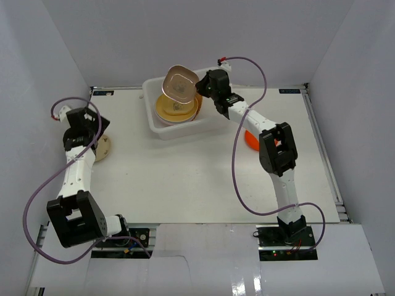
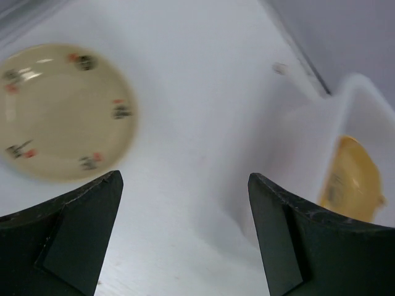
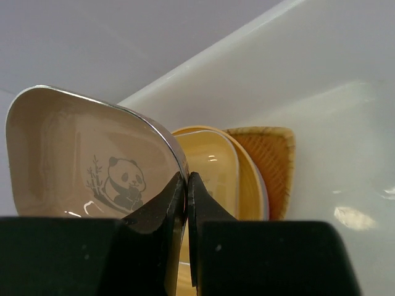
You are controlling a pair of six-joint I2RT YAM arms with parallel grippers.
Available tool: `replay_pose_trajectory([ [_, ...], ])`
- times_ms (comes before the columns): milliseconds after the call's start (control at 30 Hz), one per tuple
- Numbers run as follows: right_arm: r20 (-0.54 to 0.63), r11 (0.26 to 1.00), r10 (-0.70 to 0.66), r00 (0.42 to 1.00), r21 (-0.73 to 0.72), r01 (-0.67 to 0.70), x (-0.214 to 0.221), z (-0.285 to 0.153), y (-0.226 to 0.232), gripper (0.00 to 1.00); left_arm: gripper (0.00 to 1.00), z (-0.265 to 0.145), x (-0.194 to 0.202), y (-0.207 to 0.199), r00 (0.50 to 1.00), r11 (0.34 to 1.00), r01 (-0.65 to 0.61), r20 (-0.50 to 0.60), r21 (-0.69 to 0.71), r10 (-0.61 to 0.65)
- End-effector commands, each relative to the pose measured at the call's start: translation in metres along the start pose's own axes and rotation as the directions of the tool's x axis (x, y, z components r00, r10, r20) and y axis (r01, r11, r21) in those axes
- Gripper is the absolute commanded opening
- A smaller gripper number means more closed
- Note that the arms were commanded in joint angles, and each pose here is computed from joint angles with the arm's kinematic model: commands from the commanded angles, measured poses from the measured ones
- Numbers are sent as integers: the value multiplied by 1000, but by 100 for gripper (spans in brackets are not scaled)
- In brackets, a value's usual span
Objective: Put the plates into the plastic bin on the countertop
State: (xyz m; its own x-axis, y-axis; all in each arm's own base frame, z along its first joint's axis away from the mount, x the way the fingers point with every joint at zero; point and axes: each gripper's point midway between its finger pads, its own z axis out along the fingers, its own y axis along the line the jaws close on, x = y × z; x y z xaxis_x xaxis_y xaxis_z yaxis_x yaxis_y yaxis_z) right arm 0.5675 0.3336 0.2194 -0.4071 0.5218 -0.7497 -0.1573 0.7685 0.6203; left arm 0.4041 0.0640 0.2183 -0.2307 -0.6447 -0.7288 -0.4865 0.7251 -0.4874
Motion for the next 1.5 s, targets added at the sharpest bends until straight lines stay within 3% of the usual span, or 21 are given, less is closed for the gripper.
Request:
replay_pose_trajectory([
  [0,39,997,-72,997,-23,73,-15,11,29,8,93,-11,21,61,992,983,121,-9,-140,-124],
  [200,7,983,-183,983,-20,183,4,32,25,8,93,-14,36,119,983,933,179,24,-312,-180],
  [600,15,928,-364,931,-77,364,6,46,29,11,94,-4,47,173,948,857,299,30,-419,-316],
  [700,12,922,-378,926,-80,378,5,44,27,18,94,-4,48,176,948,853,297,28,-429,-316],
  [800,17,923,-374,927,-90,373,0,40,31,44,93,-3,52,186,943,837,306,27,-453,-330],
  [833,34,924,-367,930,-105,369,-9,34,38,58,93,-2,52,186,941,839,314,29,-445,-337],
  [867,57,924,-359,932,-119,363,-18,32,42,63,93,-1,52,187,939,836,320,31,-446,-343],
  [933,79,920,-347,934,-162,356,-33,19,57,69,93,5,51,189,934,832,334,33,-443,-357],
  [1133,153,902,-345,926,-219,373,-94,-29,77,66,90,30,70,197,910,810,354,-29,-468,-414],
  [1267,86,934,-323,942,-130,332,-93,-67,18,58,87,45,84,199,889,804,375,-68,-462,-453],
  [1300,146,937,-302,942,-137,322,-119,-79,27,57,86,47,84,198,887,804,377,-70,-460,-456],
  [1333,80,954,-285,955,-71,291,-97,-82,-22,56,84,49,85,197,886,806,378,-75,-456,-458],
  [1367,77,968,-242,967,-47,246,-95,-90,-39,55,83,52,85,197,884,807,381,-77,-452,-460],
  [1400,151,971,-219,964,-58,230,-116,-111,-37,55,81,54,84,198,885,807,381,-76,-451,-460],
  [1433,103,981,-195,975,26,193,-96,-119,-90,55,74,57,86,199,884,805,380,-79,-455,-462],
  [1467,106,987,-158,982,61,152,-96,-127,-110,54,68,59,88,194,879,815,380,-103,-437,-465],
])
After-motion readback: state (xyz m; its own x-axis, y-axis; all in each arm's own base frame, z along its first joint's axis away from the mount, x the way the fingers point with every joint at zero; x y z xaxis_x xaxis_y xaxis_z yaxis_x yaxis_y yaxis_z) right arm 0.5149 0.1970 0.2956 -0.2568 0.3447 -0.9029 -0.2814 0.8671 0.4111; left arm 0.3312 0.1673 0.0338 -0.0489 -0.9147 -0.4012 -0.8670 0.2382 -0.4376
